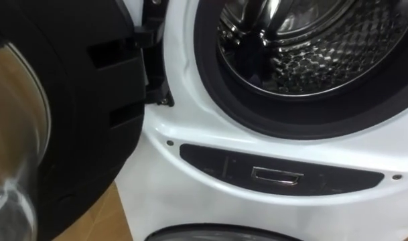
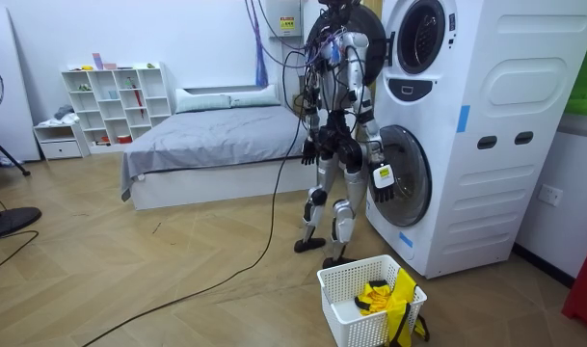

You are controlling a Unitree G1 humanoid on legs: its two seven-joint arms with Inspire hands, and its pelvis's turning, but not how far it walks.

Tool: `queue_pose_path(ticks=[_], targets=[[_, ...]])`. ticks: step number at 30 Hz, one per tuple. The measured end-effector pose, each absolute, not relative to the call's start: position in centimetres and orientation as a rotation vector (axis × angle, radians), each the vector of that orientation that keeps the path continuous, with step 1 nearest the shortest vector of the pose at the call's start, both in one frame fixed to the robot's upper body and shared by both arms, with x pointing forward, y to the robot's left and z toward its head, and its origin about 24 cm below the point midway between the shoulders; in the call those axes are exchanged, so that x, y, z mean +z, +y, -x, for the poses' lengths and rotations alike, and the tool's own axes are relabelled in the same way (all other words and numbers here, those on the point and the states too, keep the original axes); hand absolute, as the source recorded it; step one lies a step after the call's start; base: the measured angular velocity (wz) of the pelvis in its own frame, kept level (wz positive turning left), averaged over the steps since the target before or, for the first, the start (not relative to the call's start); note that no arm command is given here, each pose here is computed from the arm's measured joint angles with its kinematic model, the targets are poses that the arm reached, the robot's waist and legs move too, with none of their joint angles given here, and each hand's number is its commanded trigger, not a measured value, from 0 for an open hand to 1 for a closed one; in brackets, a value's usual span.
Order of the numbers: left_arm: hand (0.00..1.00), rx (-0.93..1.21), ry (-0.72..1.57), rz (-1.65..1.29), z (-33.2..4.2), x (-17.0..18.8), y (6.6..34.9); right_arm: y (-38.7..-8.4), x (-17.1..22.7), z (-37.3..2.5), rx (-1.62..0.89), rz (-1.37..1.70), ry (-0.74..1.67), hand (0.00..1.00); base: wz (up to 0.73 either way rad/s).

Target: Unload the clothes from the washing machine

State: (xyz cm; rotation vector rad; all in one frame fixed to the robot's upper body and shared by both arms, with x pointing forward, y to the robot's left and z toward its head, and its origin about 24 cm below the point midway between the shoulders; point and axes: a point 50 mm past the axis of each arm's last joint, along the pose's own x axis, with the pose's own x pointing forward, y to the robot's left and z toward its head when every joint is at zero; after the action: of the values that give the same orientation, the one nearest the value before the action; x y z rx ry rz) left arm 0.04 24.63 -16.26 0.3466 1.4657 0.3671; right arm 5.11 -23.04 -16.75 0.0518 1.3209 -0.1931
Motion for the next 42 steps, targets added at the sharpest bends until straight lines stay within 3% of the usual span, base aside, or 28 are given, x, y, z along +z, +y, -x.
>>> queue_pose_path(ticks=[13, 19, 22, 27, 29, 36, 42], targets=[[0.0, 0.286, 1.505, -0.347, 0.9, -16.3, 24.6, -23.6, -16.5, -5.7, -0.155, -0.017, 1.313, 0.0, -0.1], [0.0, 0.231, 1.468, -0.296, -1.0, -16.5, 23.9, -23.9, -16.2, -6.9, -0.096, 0.095, 1.282, 0.0, -0.21], [0.0, 0.227, 1.408, -0.291, -3.1, -16.4, 24.0, -23.9, -16.0, -7.8, -0.101, 0.116, 1.253, 0.0, 0.24], [0.0, 0.17, 1.152, -0.308, -10.4, -15.0, 23.1, -23.8, -15.5, -9.6, -0.086, 0.145, 1.188, 0.0, 0.22], [0.0, 0.14, 1.135, -0.331, -11.0, -15.0, 22.9, -23.5, -15.4, -10.3, -0.07, 0.156, 1.168, 0.0, -0.09], [0.0, 0.136, 1.281, -0.304, -6.7, -16.2, 22.9, -23.2, -15.5, -10.1, -0.077, 0.108, 1.183, 0.0, -0.05], [0.0, 0.215, 1.278, -0.289, -5.8, -16.2, 23.5, -22.8, -15.6, -9.9, -0.012, 0.157, 1.196, 0.0, 0.1]])
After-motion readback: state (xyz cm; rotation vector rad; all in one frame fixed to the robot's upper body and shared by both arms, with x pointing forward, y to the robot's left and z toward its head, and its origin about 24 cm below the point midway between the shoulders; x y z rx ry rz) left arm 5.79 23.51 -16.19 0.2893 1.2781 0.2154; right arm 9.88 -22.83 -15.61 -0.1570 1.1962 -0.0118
